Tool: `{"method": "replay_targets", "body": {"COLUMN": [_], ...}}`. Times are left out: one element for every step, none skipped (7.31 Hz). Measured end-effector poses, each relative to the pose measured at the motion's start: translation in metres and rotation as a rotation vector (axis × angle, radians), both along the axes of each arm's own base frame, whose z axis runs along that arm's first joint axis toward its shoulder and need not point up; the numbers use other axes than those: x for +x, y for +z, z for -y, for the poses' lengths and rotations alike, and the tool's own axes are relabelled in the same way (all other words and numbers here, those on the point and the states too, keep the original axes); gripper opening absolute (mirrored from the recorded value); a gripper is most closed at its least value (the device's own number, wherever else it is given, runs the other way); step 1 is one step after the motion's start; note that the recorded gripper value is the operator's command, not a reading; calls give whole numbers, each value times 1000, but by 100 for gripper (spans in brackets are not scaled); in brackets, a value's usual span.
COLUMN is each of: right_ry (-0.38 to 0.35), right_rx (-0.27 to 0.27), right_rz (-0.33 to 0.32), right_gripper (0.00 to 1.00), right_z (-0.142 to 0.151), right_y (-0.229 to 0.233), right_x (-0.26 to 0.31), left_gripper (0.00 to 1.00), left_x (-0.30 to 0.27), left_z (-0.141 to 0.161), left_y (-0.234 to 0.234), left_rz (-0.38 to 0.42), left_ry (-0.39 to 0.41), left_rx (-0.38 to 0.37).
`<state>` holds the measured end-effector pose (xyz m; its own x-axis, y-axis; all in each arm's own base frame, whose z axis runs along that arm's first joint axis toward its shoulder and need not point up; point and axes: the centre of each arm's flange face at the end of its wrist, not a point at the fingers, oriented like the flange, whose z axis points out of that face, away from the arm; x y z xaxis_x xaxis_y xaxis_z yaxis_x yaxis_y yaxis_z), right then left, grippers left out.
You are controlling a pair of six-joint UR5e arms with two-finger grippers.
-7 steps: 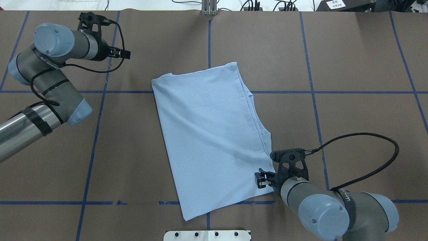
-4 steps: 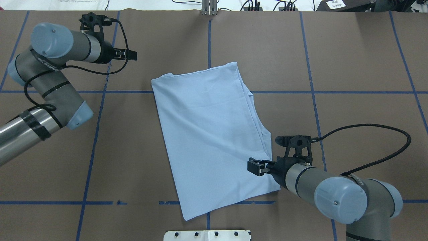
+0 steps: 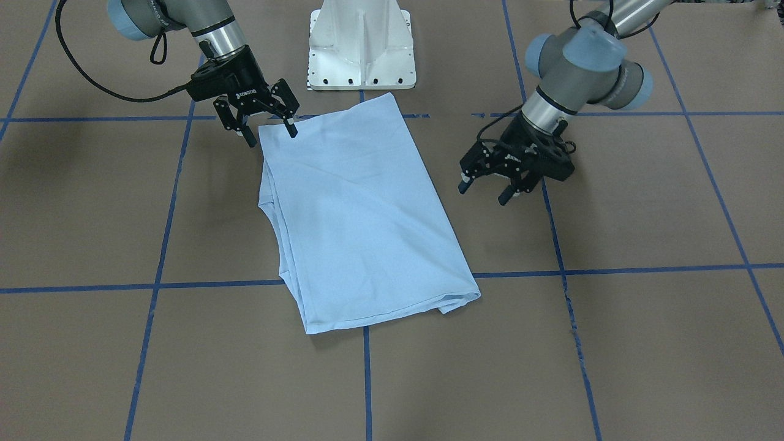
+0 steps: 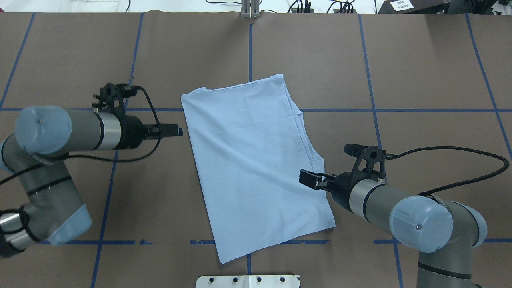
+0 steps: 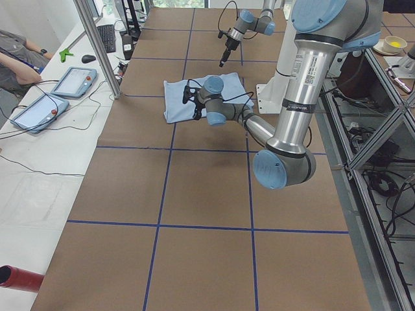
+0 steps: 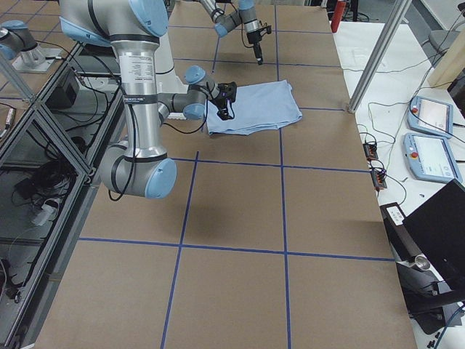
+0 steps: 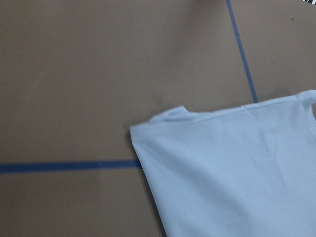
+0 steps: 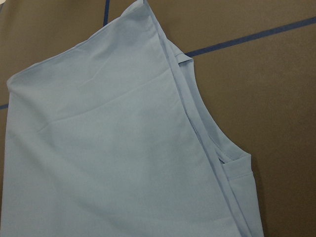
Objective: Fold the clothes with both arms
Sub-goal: 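Release the shirt and move both grippers to the edge nearest the robot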
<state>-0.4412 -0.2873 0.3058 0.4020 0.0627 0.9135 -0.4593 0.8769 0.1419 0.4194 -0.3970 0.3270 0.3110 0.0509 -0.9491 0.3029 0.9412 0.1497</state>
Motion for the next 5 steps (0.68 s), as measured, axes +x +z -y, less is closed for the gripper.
{"method": "replay_targets", "body": {"right_ry": [12, 20, 25, 28, 31], "right_rx": [-8, -16, -24, -29, -31], "right_rz": [5, 9, 13, 15, 14], "right_gripper": [100, 100, 100, 100, 100], "right_z": [4, 5, 6, 7, 8], "right_y": [0, 1, 1, 1, 2], "right_x": [2, 2, 2, 2, 1], "left_gripper": [99, 88, 76, 74, 74], "left_x": [20, 43, 64, 82, 99], "left_z": [-47, -87, -120, -146, -165], "left_y": [-6, -8, -10, -12, -19], "left_rz": [-39, -70, -92, -97, -94], "left_ry": [-3, -17, -33, -48, -58], "left_rx": [-66, -136, -206, -274, -335]}}
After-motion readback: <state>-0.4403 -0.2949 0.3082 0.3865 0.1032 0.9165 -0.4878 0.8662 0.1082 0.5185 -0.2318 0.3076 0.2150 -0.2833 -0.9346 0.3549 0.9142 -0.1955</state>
